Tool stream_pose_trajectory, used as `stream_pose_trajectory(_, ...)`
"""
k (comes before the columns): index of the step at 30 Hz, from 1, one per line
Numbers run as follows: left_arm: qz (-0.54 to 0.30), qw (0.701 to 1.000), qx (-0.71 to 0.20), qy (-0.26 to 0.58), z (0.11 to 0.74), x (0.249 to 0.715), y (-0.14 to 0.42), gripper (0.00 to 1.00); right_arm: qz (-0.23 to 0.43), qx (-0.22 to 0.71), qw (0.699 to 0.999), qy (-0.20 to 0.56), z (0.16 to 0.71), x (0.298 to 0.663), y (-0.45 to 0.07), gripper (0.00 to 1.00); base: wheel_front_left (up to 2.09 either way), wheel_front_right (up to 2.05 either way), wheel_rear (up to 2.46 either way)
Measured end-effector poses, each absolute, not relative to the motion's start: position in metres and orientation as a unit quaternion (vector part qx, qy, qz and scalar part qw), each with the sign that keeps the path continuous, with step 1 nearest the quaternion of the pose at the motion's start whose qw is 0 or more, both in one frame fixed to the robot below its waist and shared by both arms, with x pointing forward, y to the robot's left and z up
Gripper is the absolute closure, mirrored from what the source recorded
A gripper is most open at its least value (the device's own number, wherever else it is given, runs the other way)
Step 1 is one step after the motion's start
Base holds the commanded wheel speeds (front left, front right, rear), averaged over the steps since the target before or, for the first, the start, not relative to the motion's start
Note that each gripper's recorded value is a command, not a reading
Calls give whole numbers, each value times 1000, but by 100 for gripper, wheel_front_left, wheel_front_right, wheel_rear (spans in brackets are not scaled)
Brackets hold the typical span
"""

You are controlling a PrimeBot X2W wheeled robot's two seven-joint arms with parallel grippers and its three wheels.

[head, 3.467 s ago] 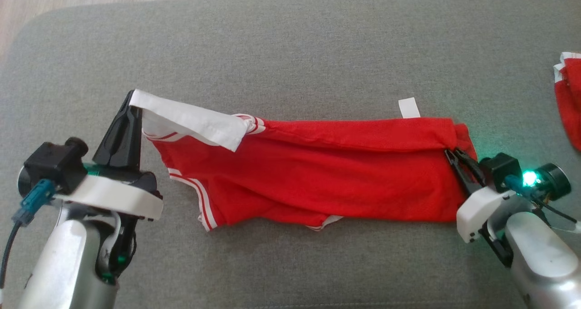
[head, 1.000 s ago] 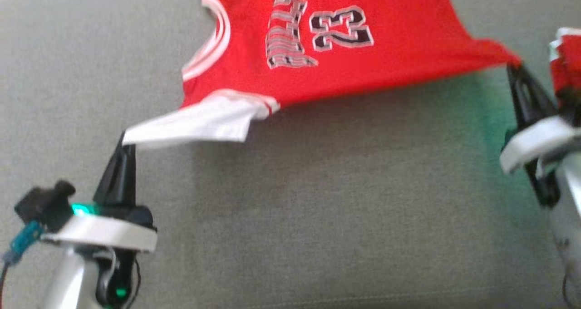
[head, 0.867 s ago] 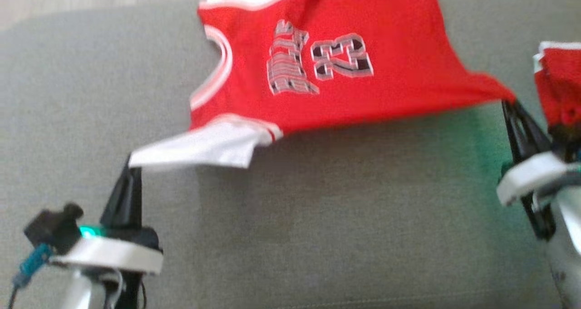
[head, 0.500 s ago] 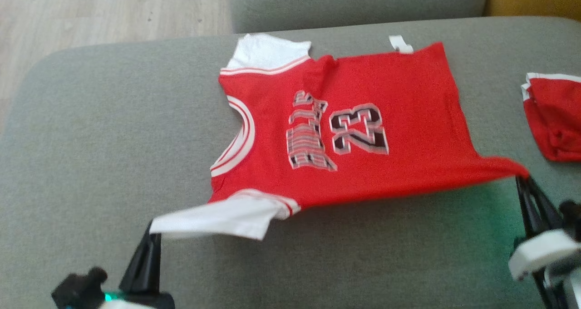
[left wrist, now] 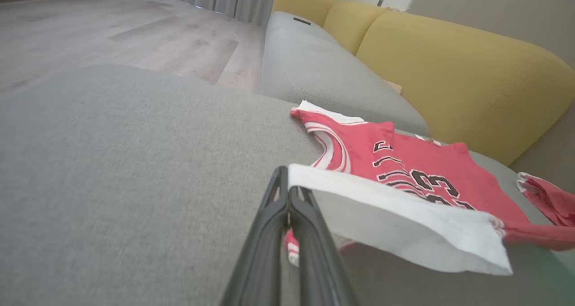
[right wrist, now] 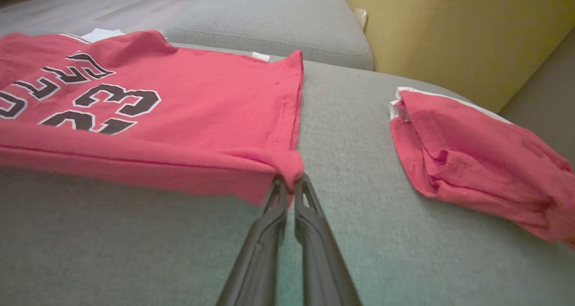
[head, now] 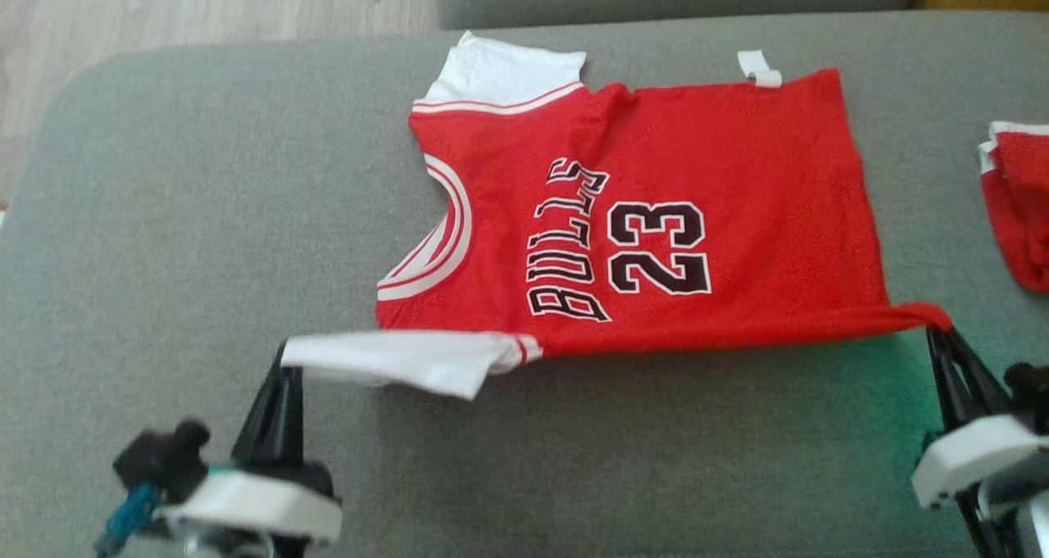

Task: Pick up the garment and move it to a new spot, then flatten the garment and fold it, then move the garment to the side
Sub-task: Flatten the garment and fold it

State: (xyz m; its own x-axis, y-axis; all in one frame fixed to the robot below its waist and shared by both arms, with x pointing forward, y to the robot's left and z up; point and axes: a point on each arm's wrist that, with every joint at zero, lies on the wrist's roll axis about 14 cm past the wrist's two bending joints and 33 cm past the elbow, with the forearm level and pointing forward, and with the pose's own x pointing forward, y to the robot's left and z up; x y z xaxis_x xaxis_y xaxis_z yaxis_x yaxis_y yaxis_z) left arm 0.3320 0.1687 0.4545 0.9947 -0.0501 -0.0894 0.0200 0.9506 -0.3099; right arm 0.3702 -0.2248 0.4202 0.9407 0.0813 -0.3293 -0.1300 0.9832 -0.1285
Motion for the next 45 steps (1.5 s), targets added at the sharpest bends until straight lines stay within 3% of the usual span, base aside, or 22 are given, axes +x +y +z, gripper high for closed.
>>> stream_pose_trajectory(9,-42,987,-149,40,456,405,155,100,56,-73,980,174,411,427,-220,100,0,0,0)
stream_pose_trajectory(20,-80,988,-119,61,441,469,138,100,65,-87,976,187,393,470,-216,100,0,0,0)
stream_pose_trajectory(21,-82,988,-115,61,441,472,137,100,69,-86,976,187,392,472,-214,87,0,0,0)
stream_pose_trajectory(22,-84,988,-111,61,441,474,136,100,71,-86,976,186,391,473,-212,47,0,0,0)
stream_pose_trajectory(23,-85,989,-108,61,441,475,136,100,76,-86,977,180,392,475,-209,0,0,0,0)
stream_pose_trajectory(26,-87,989,-104,58,442,476,136,0,80,-79,979,168,395,478,-206,0,0,0,0)
stream_pose_trajectory(33,-65,991,-110,44,450,454,148,0,61,-72,986,135,410,470,-218,0,0,0,0)
stream_pose_trajectory(40,-53,971,-146,182,377,368,137,0,38,-49,986,153,396,431,-225,0,0,0,0)
stream_pose_trajectory(45,-54,972,-151,174,383,378,133,0,35,-41,988,141,402,431,-222,0,0,0,0)
